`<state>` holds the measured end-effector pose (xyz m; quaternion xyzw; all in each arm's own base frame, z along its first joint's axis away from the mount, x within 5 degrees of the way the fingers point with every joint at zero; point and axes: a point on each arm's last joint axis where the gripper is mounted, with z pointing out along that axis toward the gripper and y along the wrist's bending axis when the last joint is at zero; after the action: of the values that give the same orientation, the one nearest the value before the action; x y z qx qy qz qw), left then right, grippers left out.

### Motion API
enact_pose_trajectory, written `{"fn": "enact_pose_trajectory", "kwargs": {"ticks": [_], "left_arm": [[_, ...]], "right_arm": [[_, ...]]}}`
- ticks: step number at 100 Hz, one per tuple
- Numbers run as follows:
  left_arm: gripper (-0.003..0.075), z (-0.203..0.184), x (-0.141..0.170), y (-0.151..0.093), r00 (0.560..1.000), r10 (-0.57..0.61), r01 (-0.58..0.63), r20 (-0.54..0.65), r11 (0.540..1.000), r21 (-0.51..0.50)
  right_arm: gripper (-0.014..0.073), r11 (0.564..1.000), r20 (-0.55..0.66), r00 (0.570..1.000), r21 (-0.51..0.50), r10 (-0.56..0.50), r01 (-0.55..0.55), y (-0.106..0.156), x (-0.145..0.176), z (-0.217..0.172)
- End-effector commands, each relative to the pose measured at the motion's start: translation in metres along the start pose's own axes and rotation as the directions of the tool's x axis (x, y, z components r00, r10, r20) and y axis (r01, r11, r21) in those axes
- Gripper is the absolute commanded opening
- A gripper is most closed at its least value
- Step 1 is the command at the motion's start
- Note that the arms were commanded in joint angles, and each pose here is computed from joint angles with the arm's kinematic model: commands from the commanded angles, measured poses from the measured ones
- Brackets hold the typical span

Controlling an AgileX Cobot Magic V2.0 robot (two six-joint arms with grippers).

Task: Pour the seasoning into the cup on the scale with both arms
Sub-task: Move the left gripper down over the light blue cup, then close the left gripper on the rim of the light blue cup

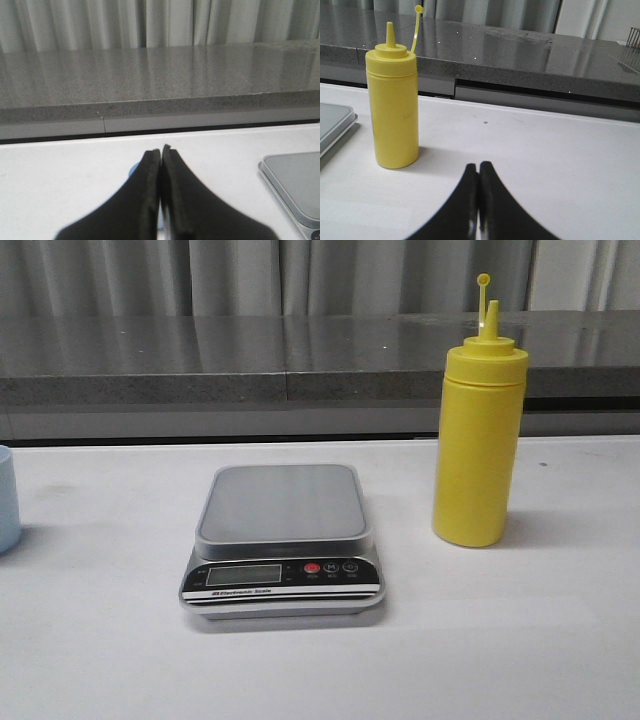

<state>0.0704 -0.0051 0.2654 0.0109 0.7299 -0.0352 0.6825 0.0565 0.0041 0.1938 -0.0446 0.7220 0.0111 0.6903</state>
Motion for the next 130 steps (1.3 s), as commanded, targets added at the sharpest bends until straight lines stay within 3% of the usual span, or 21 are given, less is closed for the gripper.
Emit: {"fn": "enact_pose_trajectory", "kwargs": {"ticks": [1, 24, 42, 56, 85, 113, 130], "left_arm": [[-0.0018, 0.012, -0.031, -0.001, 0.999, -0.035, 0.035, 0.024, 0.999, -0.002], [-0.0018, 0.065, -0.070, -0.002, 0.974, -0.124, 0.123, -0.191, 0.992, -0.015], [-0.0018, 0.115, -0.083, 0.001, 0.895, -0.134, 0.124, -0.424, 0.991, -0.052], [-0.0018, 0.151, -0.088, 0.013, 0.829, -0.165, 0.127, -0.534, 0.986, -0.108], [-0.0018, 0.200, -0.079, 0.033, 0.765, -0.209, 0.129, -0.609, 0.977, -0.172], [-0.0018, 0.215, -0.059, 0.036, 0.710, -0.219, 0.127, -0.669, 0.975, -0.184], [-0.0005, 0.218, -0.054, 0.037, 0.702, -0.207, 0.117, -0.681, 0.977, -0.177]], "right_arm": [[-0.0068, 1.000, 0.096, 0.995, 0.004, -0.012, 0.011, 0.000, -0.008, -0.002], [-0.0068, 1.000, 0.096, 0.995, 0.004, -0.012, 0.011, 0.000, -0.008, -0.002], [-0.0068, 1.000, 0.096, 0.995, 0.004, -0.012, 0.011, 0.000, -0.008, -0.002], [-0.0068, 1.000, 0.096, 0.995, 0.004, -0.012, 0.011, 0.000, -0.008, -0.002], [-0.0068, 1.000, 0.096, 0.995, 0.004, -0.012, 0.011, 0.000, -0.008, -0.002], [-0.0068, 1.000, 0.096, 0.995, 0.004, -0.012, 0.011, 0.000, -0.008, -0.002], [-0.0068, 1.000, 0.096, 0.995, 0.004, -0.012, 0.011, 0.000, -0.008, -0.002]]}}
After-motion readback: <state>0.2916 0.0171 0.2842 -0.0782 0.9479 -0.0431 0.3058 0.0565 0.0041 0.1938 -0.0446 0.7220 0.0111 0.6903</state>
